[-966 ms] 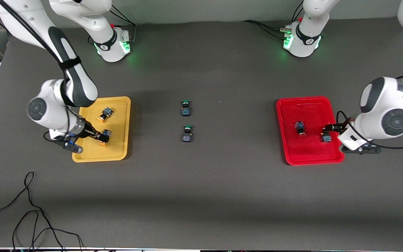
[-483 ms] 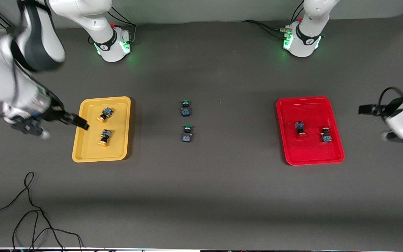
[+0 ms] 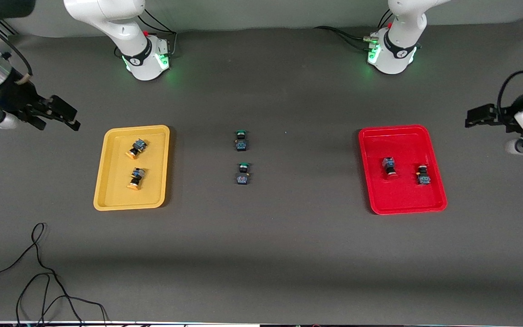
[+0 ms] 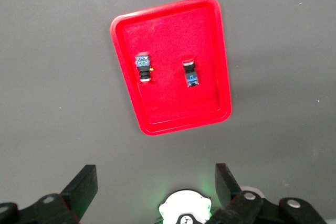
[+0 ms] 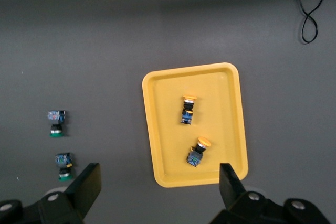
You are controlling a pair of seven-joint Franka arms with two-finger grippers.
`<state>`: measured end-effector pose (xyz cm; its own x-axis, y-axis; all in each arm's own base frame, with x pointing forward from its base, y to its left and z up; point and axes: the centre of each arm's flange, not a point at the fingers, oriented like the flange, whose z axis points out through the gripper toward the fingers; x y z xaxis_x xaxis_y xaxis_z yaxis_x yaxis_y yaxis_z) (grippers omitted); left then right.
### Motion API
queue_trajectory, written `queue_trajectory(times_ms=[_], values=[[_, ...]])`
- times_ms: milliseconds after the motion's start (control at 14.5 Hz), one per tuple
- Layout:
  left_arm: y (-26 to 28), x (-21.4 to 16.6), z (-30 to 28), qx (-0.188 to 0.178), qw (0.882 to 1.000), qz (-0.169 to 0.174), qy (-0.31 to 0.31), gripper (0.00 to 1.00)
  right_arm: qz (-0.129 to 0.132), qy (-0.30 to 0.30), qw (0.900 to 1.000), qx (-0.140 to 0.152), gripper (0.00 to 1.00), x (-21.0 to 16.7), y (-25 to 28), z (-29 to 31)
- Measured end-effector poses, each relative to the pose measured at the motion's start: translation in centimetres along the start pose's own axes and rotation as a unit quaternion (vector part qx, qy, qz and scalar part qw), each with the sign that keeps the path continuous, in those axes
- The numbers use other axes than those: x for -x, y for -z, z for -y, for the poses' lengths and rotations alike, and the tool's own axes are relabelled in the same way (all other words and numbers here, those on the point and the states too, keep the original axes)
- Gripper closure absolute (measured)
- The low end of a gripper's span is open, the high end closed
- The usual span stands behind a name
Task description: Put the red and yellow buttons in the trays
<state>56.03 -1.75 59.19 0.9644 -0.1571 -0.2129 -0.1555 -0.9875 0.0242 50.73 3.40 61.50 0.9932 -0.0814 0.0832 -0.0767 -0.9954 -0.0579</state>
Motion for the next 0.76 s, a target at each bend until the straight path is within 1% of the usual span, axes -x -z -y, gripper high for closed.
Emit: queue_trajectory(times_ms=[138,345,759], values=[[-0.1,0.0,-1.6,-0.009,1.000,-0.010,-0.009,0.00,0.006,0.014,1.000,0.003,0.00,-0.2,-0.2,-0.2],[-1.1,-0.5,-1.9,-0.011,1.000,-0.018,-0.011,0.00,0.015,0.021,1.000,0.007,0.00,-0.8,-1.2,-0.2],[-0.7,-0.2,-2.0,-0.014,1.000,-0.025,-0.012,0.00,0.017,0.024,1.000,0.009,0.00,-1.0,-1.3,0.1]])
